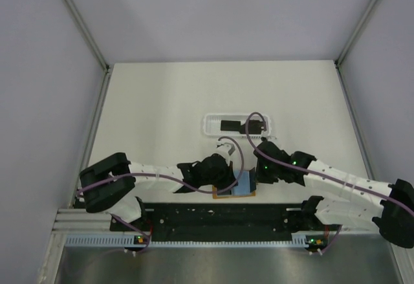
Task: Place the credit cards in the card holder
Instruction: Insert the credit card into the card holder.
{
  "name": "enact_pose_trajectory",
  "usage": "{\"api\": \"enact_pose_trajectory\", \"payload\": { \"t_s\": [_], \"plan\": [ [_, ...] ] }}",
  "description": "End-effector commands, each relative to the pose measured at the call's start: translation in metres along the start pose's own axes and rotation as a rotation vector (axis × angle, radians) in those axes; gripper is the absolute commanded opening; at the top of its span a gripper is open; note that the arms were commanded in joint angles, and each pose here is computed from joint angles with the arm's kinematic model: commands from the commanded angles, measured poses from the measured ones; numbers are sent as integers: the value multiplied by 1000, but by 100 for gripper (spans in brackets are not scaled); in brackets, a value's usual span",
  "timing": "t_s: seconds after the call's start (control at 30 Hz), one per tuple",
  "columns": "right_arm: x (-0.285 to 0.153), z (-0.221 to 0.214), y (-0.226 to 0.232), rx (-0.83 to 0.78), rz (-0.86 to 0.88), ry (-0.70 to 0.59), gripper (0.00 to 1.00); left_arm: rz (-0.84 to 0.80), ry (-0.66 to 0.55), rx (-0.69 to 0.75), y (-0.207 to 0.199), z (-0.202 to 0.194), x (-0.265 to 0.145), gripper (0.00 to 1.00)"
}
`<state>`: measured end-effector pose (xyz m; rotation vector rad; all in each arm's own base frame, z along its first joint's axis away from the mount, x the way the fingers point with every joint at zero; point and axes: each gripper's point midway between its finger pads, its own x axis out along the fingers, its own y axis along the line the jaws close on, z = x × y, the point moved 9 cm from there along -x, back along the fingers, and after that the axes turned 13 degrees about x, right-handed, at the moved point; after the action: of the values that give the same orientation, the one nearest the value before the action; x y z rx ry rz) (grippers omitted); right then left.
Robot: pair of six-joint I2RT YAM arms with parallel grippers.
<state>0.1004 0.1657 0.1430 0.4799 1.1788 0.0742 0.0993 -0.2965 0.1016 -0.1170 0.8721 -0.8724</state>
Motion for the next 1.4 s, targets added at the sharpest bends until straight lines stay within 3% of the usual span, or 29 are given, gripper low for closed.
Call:
{"api": "enact_pose_trajectory", "payload": {
  "t_s": [0.0,0.7,1.1,1.37],
  "plan": [
    [-9,4,3,16,16,-54,0,-33,-83,5,-14,23,5,0],
    [6,-10,-15,37,6,-8,0,-103,-31,37,-27,17,31,0],
    [10,-12,-22,48,-25,-24,0,60,76,15,-3,-7,20,0],
    [14,-14,-29,49,-51,-28,0,118,85,9,9,-16,1,0]
  ]
}}
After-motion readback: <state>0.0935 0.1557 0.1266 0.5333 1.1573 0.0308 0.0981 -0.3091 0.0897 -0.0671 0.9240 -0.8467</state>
